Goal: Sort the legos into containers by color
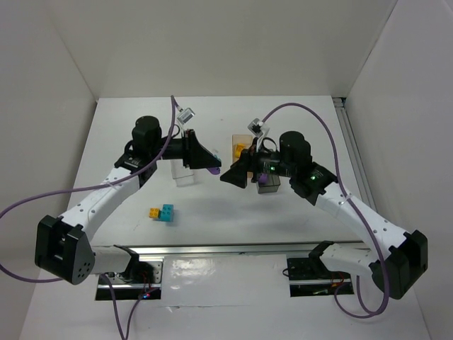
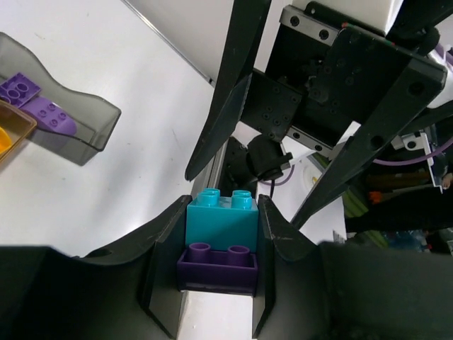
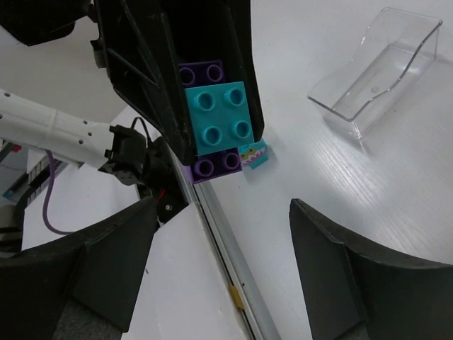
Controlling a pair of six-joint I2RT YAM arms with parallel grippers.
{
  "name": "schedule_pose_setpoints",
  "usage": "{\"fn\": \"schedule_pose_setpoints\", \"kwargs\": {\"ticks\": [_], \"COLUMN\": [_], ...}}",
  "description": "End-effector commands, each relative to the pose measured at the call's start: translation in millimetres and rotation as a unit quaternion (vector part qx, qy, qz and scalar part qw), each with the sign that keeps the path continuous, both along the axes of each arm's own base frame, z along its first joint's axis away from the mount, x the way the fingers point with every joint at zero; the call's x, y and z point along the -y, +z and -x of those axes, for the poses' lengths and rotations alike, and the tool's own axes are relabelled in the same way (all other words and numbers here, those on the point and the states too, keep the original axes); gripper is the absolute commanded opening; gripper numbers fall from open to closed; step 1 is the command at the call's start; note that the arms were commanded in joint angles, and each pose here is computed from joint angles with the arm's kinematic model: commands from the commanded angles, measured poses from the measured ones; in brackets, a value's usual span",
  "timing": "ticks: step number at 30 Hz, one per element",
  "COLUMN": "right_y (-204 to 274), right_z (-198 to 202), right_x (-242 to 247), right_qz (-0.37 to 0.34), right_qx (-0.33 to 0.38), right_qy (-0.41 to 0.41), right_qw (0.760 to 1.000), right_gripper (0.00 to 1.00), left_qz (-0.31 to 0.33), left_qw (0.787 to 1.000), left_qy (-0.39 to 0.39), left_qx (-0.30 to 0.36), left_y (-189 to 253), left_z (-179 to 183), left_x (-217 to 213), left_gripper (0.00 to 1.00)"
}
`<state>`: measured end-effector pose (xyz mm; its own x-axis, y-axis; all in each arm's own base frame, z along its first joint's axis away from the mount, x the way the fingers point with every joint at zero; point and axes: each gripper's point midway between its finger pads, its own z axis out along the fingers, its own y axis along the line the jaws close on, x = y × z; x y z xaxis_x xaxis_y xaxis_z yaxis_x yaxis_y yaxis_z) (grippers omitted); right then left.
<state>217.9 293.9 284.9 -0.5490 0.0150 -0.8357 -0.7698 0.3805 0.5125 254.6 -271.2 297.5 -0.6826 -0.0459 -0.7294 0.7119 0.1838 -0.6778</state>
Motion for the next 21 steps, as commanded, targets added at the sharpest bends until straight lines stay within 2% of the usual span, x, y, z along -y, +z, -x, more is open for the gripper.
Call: {"fn": "schedule_pose_setpoints", "kwargs": {"ticks": [1, 9, 15, 21], "right_y": [29.0, 38.8, 32.1, 37.0], "right_z": [7.0, -0.8, -4.1, -4.6], "right_x": [-4.7, -20.7, -27.2, -31.7], "right_qz": [-0.038, -0.078, -0.093, -0.120], "right_qx": [0.054, 0.050, 0.030, 0.017], "right_qy": [0.024, 0.042, 0.047, 0.050], "right_qw": [0.997, 0.995, 0.994, 0.991], "right_gripper": [0.83, 0.85, 0.81, 0.71], "left_qz": [0.050, 0.064, 0.063, 0.067], "left_qw": [0.998, 0.998, 0.998, 0.997], "left_qy": [-0.009, 0.004, 0.013, 0.017], "left_qx": [0.022, 0.018, 0.028, 0.037], "left_y": [30.1, 29.8, 32.7, 33.4], "left_z": [3.1, 1.8, 1.7, -0.1], "left_x": [2.5, 2.2, 0.5, 0.5], "left_gripper": [0.00, 0.00, 0.00, 0.00]}}
